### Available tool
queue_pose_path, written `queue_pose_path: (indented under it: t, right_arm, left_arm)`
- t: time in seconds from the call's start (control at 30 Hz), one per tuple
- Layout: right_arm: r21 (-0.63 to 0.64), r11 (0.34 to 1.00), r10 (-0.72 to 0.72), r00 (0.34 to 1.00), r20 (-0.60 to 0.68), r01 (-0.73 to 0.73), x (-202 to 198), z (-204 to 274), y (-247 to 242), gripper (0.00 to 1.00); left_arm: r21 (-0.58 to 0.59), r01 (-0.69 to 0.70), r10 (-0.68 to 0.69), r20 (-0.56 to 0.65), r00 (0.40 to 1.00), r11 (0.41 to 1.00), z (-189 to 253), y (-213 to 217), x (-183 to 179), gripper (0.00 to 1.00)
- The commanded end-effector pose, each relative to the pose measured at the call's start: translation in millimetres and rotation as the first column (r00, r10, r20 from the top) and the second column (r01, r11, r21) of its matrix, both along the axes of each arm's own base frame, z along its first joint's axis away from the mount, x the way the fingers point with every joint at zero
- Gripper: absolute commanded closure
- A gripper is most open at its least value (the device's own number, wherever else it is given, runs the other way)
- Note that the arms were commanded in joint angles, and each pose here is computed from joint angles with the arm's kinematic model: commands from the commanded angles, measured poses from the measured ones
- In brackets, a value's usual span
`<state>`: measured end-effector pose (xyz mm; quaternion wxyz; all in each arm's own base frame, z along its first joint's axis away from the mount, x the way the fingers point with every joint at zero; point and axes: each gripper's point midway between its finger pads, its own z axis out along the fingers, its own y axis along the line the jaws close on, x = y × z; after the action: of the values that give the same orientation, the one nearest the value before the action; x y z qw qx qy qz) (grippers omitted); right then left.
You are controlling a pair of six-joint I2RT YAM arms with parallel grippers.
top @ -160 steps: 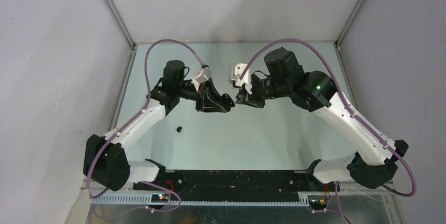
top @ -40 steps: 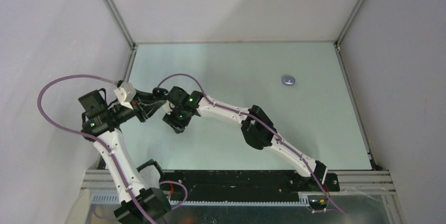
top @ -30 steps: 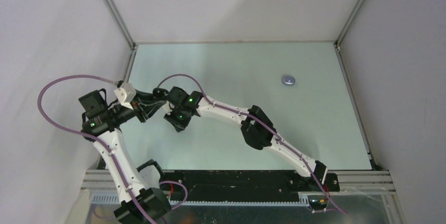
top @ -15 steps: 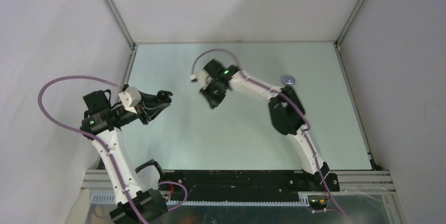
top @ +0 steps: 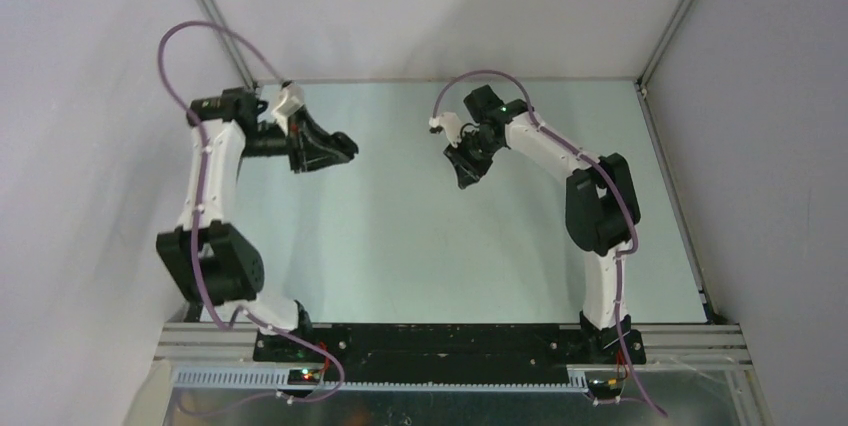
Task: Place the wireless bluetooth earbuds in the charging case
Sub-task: Pick up the earbud from the center of the board, then place the earbud at the center of the board.
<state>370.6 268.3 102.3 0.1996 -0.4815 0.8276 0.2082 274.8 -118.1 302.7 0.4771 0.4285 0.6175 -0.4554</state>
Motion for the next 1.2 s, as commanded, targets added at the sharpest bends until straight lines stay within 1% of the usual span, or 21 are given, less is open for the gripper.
queue_pose_path:
  t: [0.0,0.03,0.07,0.1,0.13,0.17,0.2,0.23,0.27,0.3,0.37,0.5,0.6,0.73,0.77,0.8,0.87,0.9,0.93,1.0,1.17]
  right_arm:
    - [0.005,0.991,0.131,0.991,0.014,-0.131,-18,5,1,0.79]
    - [0.000,0.991,0.135,0.991,0.010,-0.135,-19,3,1,0.79]
    - [-0.001,0.991,0.136,0.991,0.006,-0.136,-20,1,1,0.79]
    - [-0.001,0.990,0.140,0.990,0.001,-0.140,-21,0,3,0.79]
    - [-0.003,0.990,0.141,0.990,-0.004,-0.141,-23,-2,3,0.79]
    - [-0.010,0.990,0.142,0.990,-0.006,-0.142,-23,-3,3,0.79]
    - [-0.014,0.990,0.143,0.990,-0.008,-0.143,-23,-4,2,0.79]
    - [-0.019,0.988,0.151,0.988,-0.007,-0.152,-24,-5,2,0.79]
    - [-0.025,0.988,0.155,0.988,-0.007,-0.155,-24,-6,1,0.79]
    - [-0.040,0.985,0.166,0.986,0.004,-0.166,-23,-7,0,0.79]
    - [-0.074,0.977,0.201,0.979,0.026,-0.199,-22,-9,-2,0.78]
    - [-0.178,0.938,0.313,0.947,0.069,-0.297,-21,-23,-8,0.77]
    - [-0.241,0.897,0.396,0.916,0.065,-0.370,-23,-38,-15,0.74]
    - [-0.363,0.809,0.517,0.853,0.066,-0.462,-25,-56,-32,0.70]
    - [-0.387,0.787,0.538,0.841,0.051,-0.480,-30,-63,-38,0.66]
    - [-0.435,0.758,0.569,0.818,0.079,-0.485,-24,-61,-40,0.64]
    - [-0.503,0.731,0.582,0.806,0.108,-0.460,-17,-62,-46,0.57]
    - [-0.517,0.733,0.578,0.805,0.134,-0.441,-11,-59,-44,0.53]
    - [-0.565,0.726,0.559,0.815,0.151,-0.393,-3,-54,-51,0.51]
    - [-0.588,0.738,0.526,0.828,0.195,-0.331,8,-42,-54,0.46]
    - [-0.534,0.813,0.433,0.853,0.292,-0.230,14,-4,-59,0.38]
  left_arm:
    - [0.078,0.084,-0.066,-0.213,0.975,0.993,4,-24,3,1.00]
    - [0.142,0.080,-0.049,-0.209,0.977,0.987,-2,-25,15,1.00]
    - [0.168,0.075,-0.020,-0.308,0.951,0.983,-4,-36,12,1.00]
    - [0.259,0.009,0.050,-0.222,0.974,0.966,-14,-34,28,1.00]
    - [0.279,-0.038,0.114,-0.262,0.958,0.959,-15,-44,27,1.00]
    - [0.358,-0.195,0.241,-0.088,0.967,0.913,-22,-34,44,1.00]
    - [0.437,-0.278,0.339,-0.068,0.938,0.855,-49,-32,45,1.00]
    - [0.364,-0.387,0.367,0.125,0.922,0.847,-14,-33,51,1.00]
    - [0.373,-0.425,0.402,0.143,0.905,0.825,-27,-33,47,1.00]
    - [0.269,-0.483,0.422,0.255,0.870,0.833,6,-33,46,1.00]
    - [0.171,-0.509,0.447,0.302,0.842,0.844,24,-35,38,1.00]
    - [0.111,-0.395,0.361,0.240,0.901,0.912,32,-55,19,1.00]
    - [0.058,-0.273,0.253,0.237,0.938,0.960,33,-71,0,1.00]
    - [0.038,-0.144,0.132,0.229,0.965,0.989,25,-81,-23,1.00]
    - [0.032,-0.117,0.107,0.224,0.969,0.993,24,-83,-28,1.00]
    - [0.028,-0.105,0.096,0.223,0.970,0.994,21,-84,-31,1.00]
    - [0.022,-0.065,0.059,0.211,0.976,0.998,16,-86,-39,1.00]
    - [0.016,-0.039,0.035,0.208,0.978,0.999,15,-88,-44,1.00]
    - [0.015,-0.024,0.020,0.200,0.980,1.000,11,-89,-46,1.00]
    - [0.011,0.020,-0.021,0.198,0.980,1.000,7,-91,-53,1.00]
    - [-0.006,0.132,-0.128,0.188,0.974,0.991,2,-95,-71,1.00]
